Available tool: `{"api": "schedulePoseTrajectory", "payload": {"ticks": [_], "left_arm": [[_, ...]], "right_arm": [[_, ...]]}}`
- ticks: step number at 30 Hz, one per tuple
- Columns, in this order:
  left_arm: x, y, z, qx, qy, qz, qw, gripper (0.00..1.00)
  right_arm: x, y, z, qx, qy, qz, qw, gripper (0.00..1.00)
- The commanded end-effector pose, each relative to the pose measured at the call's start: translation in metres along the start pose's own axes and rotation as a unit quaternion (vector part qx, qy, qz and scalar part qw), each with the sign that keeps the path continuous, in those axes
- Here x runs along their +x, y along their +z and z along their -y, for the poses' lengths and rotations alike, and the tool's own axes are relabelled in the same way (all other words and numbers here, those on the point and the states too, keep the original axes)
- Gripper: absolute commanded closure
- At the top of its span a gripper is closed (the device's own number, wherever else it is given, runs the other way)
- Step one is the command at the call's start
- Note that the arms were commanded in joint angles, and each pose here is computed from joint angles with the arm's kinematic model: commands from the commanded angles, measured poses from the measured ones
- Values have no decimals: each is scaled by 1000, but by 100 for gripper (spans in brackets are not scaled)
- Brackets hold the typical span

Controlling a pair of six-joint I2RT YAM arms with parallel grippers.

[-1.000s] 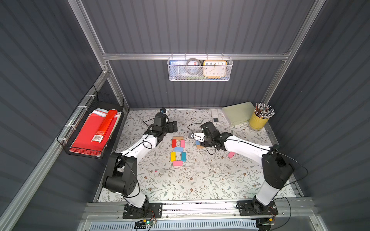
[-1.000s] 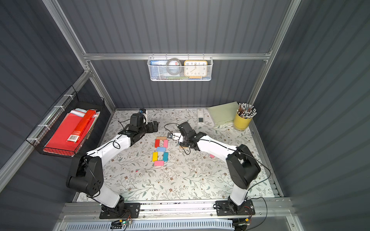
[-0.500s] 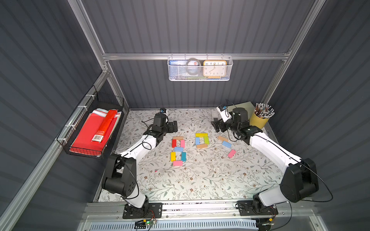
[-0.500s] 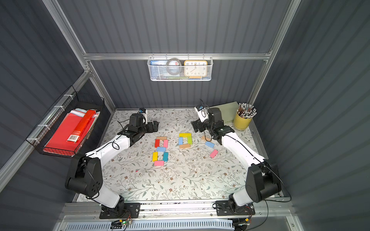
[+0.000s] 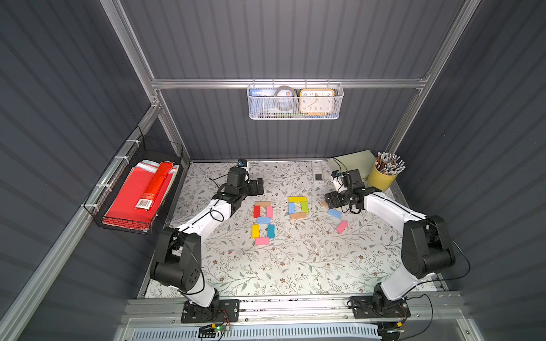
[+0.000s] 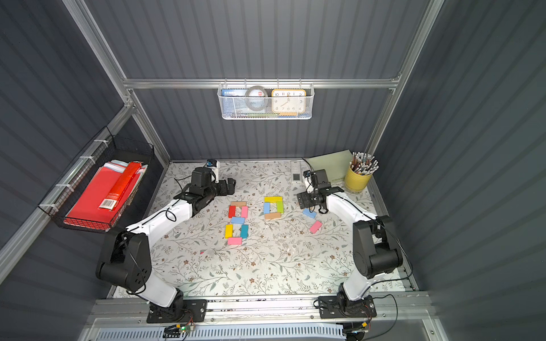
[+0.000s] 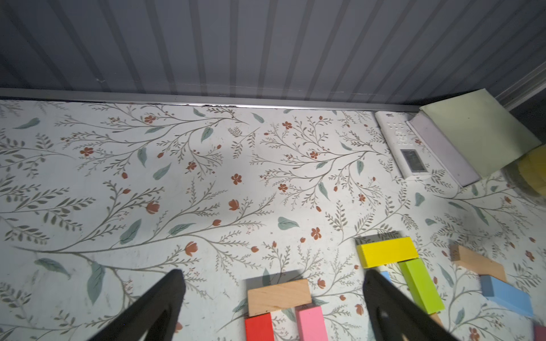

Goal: Assemble the number 8 with building blocks
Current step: Pick up the building block from the center of the board.

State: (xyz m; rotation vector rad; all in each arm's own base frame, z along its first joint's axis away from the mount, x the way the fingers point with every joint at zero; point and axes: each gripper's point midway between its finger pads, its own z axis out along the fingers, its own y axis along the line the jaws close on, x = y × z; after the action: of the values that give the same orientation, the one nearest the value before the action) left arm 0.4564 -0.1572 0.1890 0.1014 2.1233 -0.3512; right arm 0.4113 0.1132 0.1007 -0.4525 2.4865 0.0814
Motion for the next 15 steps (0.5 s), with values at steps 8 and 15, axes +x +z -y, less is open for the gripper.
{"api": "schedulePoseTrajectory", "payload": {"ticks": [8, 15], "left_arm": [[10, -3, 84, 95, 80, -9, 992, 2], [10, -6, 80, 86, 92, -8, 992, 2]], "right_arm": [[64, 16, -3, -25, 4, -86, 996, 17], [63, 28, 1, -16, -16, -88, 996, 21]]}}
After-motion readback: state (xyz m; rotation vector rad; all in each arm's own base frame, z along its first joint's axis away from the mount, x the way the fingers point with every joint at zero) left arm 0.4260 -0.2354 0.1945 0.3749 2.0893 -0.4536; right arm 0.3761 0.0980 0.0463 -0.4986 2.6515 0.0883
